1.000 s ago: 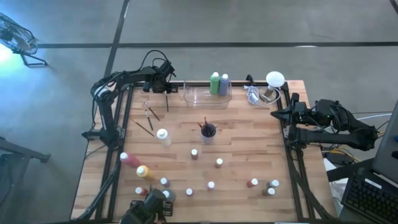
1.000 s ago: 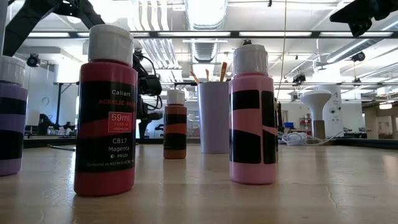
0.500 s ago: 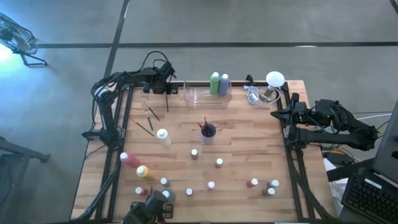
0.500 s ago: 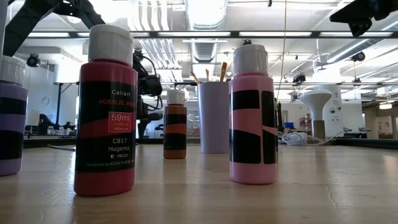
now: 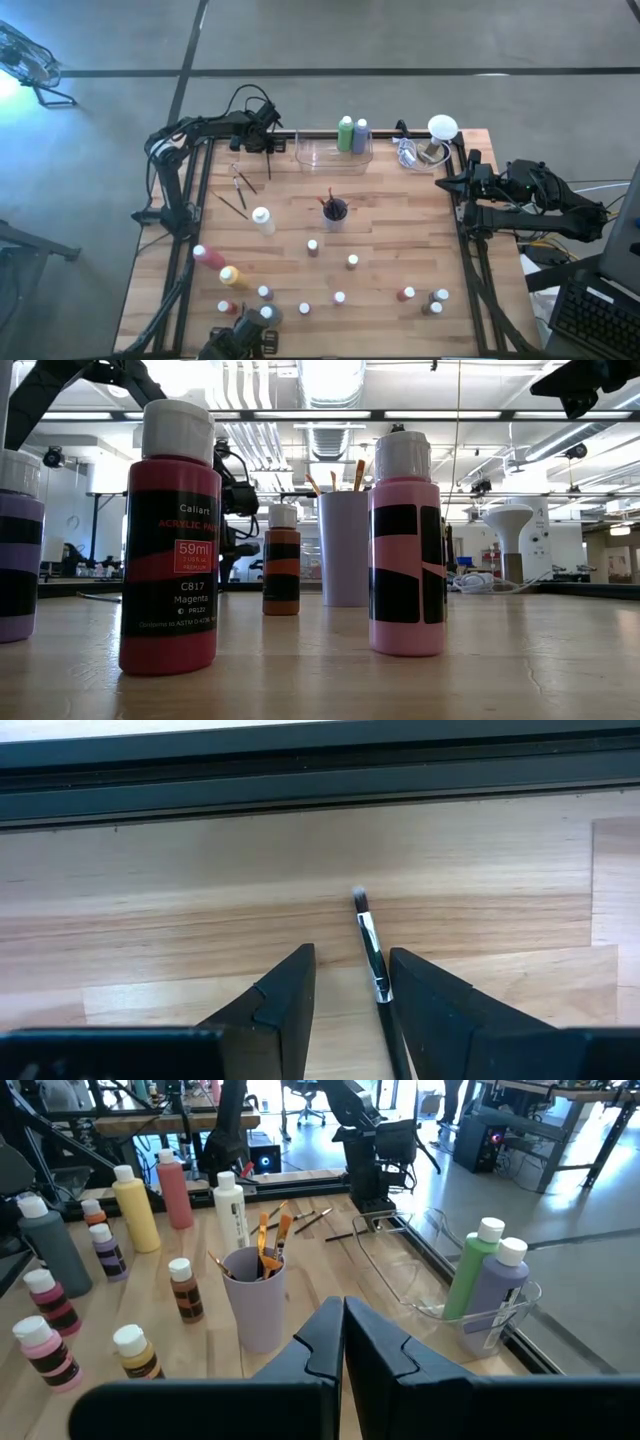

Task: Pick & Place Paint Supplies
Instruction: Put the silver paint brush into the purple cup

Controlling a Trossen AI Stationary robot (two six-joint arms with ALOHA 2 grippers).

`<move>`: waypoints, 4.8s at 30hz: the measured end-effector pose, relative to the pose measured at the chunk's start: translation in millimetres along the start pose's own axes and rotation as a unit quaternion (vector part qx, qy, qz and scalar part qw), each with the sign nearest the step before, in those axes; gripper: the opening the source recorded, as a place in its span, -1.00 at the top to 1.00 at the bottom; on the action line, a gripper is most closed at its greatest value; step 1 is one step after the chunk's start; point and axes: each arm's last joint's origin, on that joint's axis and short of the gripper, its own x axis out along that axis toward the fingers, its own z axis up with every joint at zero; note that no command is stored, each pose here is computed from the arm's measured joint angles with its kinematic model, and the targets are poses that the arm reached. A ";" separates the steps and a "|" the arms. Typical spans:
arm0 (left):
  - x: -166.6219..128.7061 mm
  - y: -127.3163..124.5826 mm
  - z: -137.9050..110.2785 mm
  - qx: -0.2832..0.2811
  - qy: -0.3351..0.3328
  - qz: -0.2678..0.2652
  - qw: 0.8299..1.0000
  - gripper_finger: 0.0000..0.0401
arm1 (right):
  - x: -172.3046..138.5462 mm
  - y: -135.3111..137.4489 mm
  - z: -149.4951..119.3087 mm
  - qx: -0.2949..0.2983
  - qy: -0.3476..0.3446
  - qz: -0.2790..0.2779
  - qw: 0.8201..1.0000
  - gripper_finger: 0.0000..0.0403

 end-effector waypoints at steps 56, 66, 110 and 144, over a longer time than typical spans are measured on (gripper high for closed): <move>-17.4 -3.9 4.2 0.022 -0.011 -0.047 0.999 1.00 | 0.0 0.0 0.0 0.000 0.000 0.000 1.000 0.96; -18.1 -3.6 3.8 0.029 -0.010 -0.046 0.998 1.00 | 0.1 0.0 -0.1 0.000 0.000 0.000 1.000 0.96; 7.9 -2.2 7.0 0.042 -0.024 -0.012 0.999 0.36 | 0.1 0.0 -0.1 0.000 0.000 0.000 1.000 0.96; -6.2 -4.5 9.8 0.054 -0.038 -0.058 0.996 0.99 | 0.0 0.0 0.0 0.000 0.000 0.000 1.000 0.96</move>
